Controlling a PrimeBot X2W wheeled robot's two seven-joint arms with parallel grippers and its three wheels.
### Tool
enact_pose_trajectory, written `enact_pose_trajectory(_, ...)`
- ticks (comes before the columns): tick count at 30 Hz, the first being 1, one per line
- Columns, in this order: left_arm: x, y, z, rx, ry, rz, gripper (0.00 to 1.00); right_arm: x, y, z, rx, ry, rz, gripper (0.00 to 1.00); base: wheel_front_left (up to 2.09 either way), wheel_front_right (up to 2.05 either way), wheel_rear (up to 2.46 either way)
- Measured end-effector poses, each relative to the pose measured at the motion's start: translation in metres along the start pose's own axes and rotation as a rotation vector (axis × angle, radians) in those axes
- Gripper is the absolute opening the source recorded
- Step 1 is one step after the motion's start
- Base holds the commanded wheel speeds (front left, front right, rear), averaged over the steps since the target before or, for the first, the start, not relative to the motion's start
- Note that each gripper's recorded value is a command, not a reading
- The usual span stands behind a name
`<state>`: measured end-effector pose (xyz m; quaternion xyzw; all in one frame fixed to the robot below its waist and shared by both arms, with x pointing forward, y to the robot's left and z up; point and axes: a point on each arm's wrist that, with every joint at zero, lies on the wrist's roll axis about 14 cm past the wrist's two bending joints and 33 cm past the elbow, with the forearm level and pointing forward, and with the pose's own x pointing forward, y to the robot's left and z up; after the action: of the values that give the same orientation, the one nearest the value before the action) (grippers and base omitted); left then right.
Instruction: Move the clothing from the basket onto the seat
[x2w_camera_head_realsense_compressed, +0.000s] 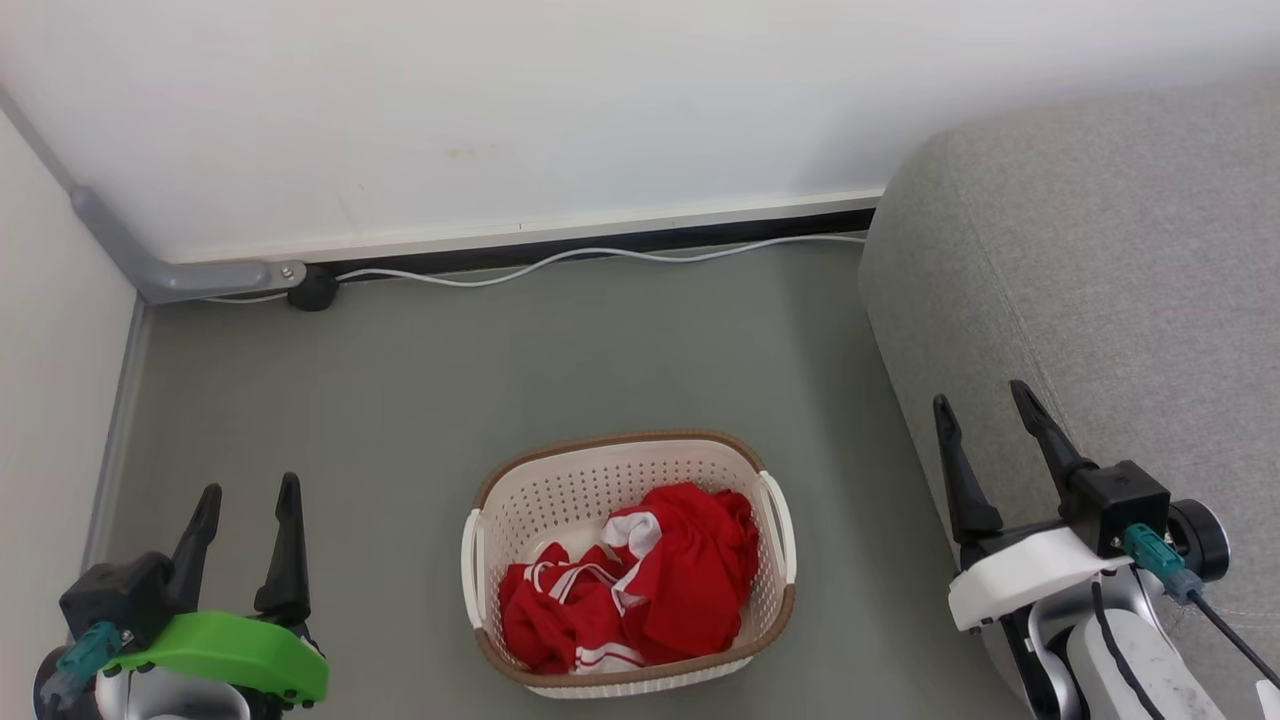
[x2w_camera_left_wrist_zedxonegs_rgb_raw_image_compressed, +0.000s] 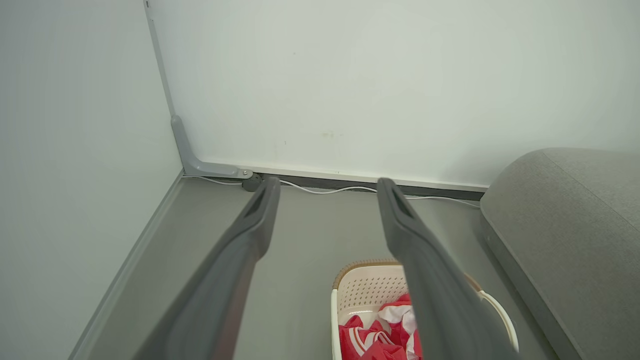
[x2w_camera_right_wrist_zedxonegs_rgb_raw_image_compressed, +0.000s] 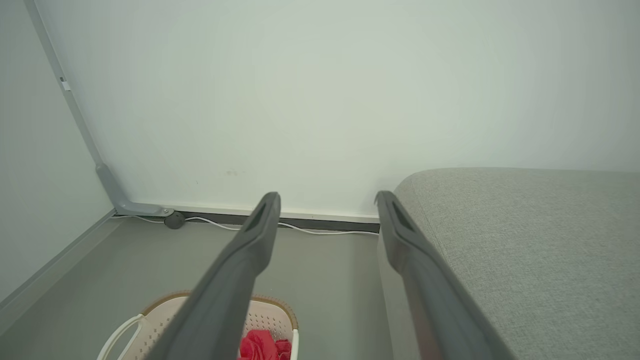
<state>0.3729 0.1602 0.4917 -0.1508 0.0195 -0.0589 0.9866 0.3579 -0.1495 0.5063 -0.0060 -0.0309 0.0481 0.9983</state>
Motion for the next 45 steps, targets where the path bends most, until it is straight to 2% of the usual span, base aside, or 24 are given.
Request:
enact_pose_trajectory(15, 0.016, -0.014, -0.027, 0.012, 0.08, -0.073, 1.0, 0.01, -0.002, -0.026, 0.014, 0.074, -0.007, 1.0, 0.0, 0.0, 0.0)
enact_pose_trajectory(25, 0.048, -0.042, -0.061, 0.052, 0.204, -0.226, 1.0, 0.029, 0.001, -0.045, 0.026, 0.117, -0.003, 1.0, 0.0, 0.0, 0.0)
enact_pose_trajectory(28, 0.057, -0.058, -0.08, 0.102, 0.275, -0.325, 1.0, 0.039, 0.002, -0.053, 0.027, 0.13, 0.001, 1.0, 0.0, 0.0, 0.0)
enact_pose_trajectory(32, 0.063, -0.073, -0.102, 0.105, 0.35, -0.405, 1.0, 0.048, 0.005, -0.063, 0.036, 0.148, 0.004, 1.0, 0.0, 0.0, 0.0)
enact_pose_trajectory(45, 0.098, -0.1, -0.162, 0.142, 0.507, -0.548, 1.0, 0.086, 0.005, -0.086, 0.048, 0.158, 0.012, 1.0, 0.0, 0.0, 0.0)
